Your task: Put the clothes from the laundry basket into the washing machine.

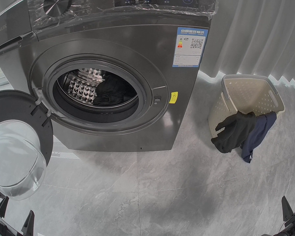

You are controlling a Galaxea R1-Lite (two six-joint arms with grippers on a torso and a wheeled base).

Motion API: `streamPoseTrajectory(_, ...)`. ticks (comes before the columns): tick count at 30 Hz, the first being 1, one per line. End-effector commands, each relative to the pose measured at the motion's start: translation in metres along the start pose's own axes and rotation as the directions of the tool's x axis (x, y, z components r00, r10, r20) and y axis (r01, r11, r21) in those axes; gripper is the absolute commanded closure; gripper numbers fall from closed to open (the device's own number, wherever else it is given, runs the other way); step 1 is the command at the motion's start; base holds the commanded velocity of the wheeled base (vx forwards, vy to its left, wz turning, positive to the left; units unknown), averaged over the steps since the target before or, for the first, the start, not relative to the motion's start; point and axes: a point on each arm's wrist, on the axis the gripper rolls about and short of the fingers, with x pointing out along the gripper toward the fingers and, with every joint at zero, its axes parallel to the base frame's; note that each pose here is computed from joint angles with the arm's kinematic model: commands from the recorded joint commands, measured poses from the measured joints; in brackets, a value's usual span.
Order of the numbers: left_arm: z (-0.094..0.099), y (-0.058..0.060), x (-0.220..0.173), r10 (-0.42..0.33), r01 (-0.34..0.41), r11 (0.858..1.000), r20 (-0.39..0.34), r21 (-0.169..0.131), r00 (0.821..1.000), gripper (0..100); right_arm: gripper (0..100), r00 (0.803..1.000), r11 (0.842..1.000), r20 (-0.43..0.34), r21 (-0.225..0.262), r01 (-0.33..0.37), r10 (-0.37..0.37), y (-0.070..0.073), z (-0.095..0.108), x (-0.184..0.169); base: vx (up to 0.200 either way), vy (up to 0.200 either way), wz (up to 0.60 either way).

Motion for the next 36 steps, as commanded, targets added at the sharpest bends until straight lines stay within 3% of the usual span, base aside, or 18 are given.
streamPoseTrajectory(1,-0.0047,0.0000,0.0005,-0.001,0.001,1.000,-0.006,-0.002,1.000,0,0,1.000,1.000,-0.013,-0.002,0.000,0.000,0.0000,-0.0050,0.0010,0.200,0.000,0.00)
streamPoseTrajectory(5,-0.0047,0.0000,0.0005,-0.001,0.001,1.000,-0.006,0.000,1.000,0,0,1.000,1.000,-0.013,-0.002,-0.003,0.003,0.0001,-0.0050,0.0010,0.200,0.000,0.00)
streamPoseTrajectory(11,-0.0047,0.0000,0.0005,-0.001,0.001,1.000,-0.006,0.000,1.000,0,0,1.000,1.000,-0.013,-0.002,-0.003,0.003,0.0001,-0.0050,0.0010,0.000,0.000,0.00)
streamPoseTrajectory(36,-0.0047,0.0000,0.0005,-0.001,0.001,1.000,-0.006,0.000,1.000,0,0,1.000,1.000,-0.013,-0.002,-0.003,0.003,0.0001,-0.0050,0.0010,0.000,-0.200,0.00)
